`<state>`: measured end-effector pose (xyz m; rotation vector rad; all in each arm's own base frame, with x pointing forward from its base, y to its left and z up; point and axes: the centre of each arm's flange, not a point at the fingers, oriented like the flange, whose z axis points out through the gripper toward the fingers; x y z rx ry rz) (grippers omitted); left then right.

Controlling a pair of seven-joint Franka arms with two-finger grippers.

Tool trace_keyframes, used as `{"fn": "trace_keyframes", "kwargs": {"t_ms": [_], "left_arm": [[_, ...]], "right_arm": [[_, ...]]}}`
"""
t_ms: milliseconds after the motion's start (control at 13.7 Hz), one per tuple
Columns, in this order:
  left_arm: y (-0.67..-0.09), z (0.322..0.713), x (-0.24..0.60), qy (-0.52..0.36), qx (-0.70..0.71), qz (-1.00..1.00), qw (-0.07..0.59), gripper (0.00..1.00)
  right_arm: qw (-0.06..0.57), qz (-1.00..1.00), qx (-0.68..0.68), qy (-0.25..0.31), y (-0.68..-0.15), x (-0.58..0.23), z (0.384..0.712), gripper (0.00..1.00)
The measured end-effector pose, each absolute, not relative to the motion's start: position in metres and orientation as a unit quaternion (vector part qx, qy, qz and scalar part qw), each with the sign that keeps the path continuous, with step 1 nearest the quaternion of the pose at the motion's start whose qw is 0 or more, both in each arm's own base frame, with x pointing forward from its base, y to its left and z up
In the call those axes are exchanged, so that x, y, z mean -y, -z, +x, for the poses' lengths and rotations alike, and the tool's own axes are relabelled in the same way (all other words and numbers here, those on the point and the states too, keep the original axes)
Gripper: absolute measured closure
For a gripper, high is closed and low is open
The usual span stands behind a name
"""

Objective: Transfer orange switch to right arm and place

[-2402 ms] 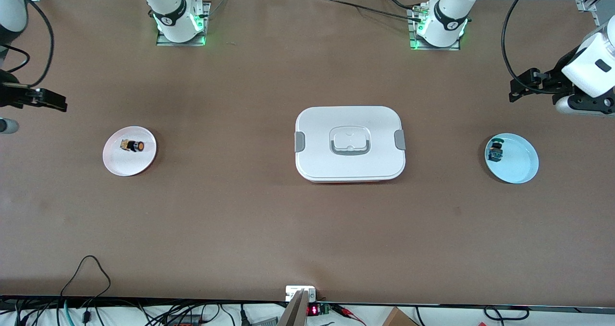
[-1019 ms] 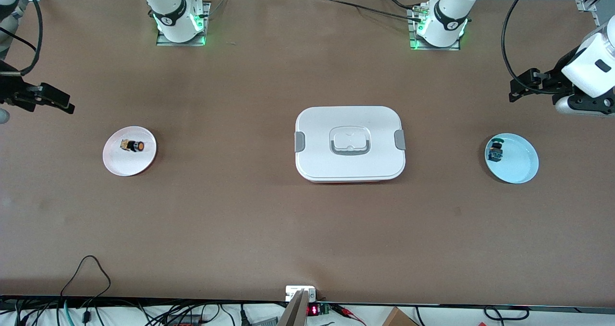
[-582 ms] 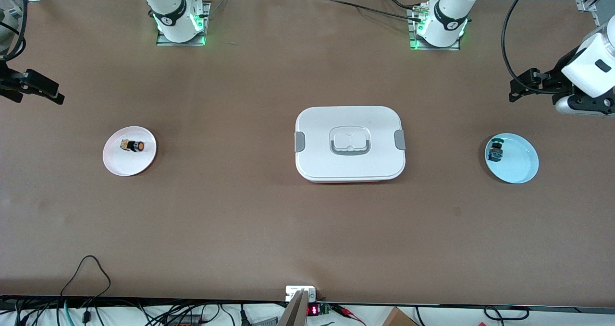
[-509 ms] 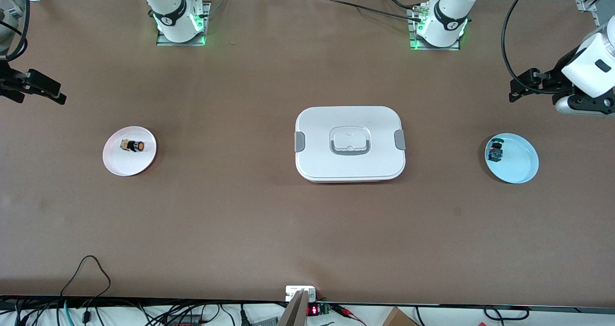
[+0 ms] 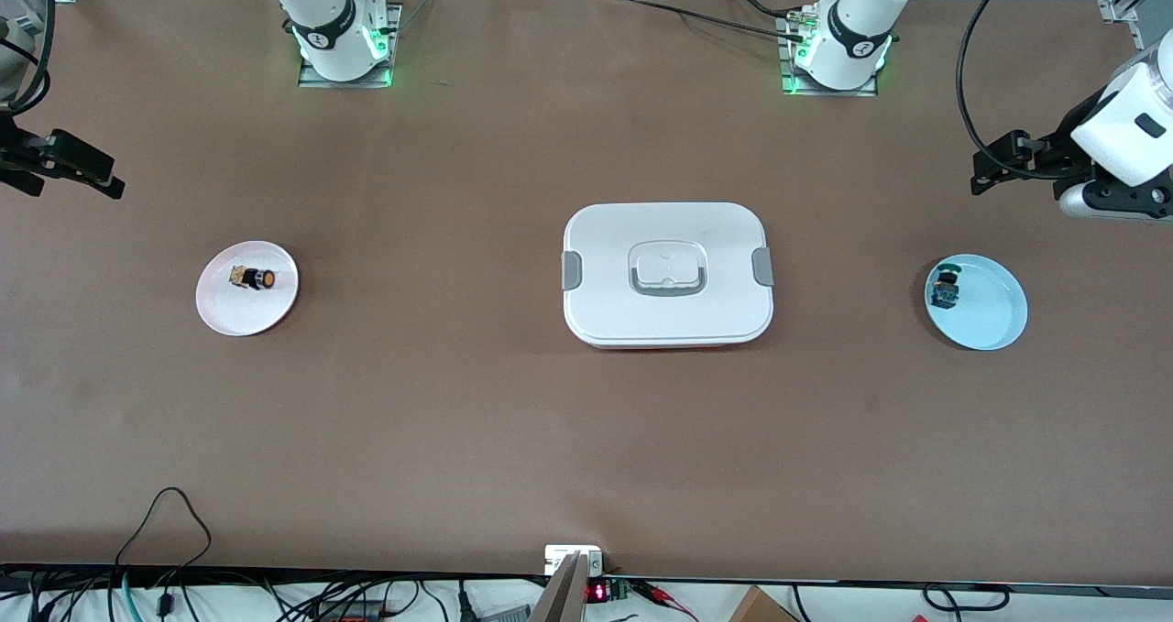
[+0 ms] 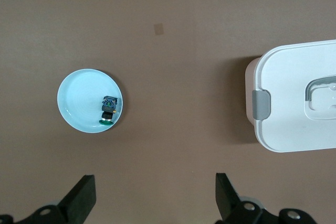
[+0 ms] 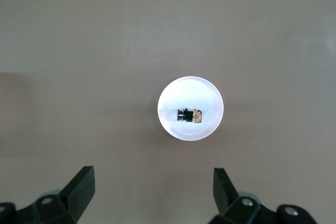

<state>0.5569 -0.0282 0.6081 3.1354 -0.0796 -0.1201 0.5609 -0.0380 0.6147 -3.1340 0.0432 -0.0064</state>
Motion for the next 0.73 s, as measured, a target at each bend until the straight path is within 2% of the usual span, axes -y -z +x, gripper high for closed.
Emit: {"fn": "trace_keyframes", "kwargs": {"t_ms": [364,728], "left_arm": [[-0.608,0.557,0.028,0.038,0.025,0.999,0.001,0.00],[-0.608,0.557,0.028,0.039,0.025,0.999,0.001,0.00]], "right_arm": [[0.003,-1.000,-0.016,-0.003,-0.608,-0.004,0.567,0.00],[0.002,-1.000,-0.009,0.000,-0.609,0.010,0.578,0.00]]}}
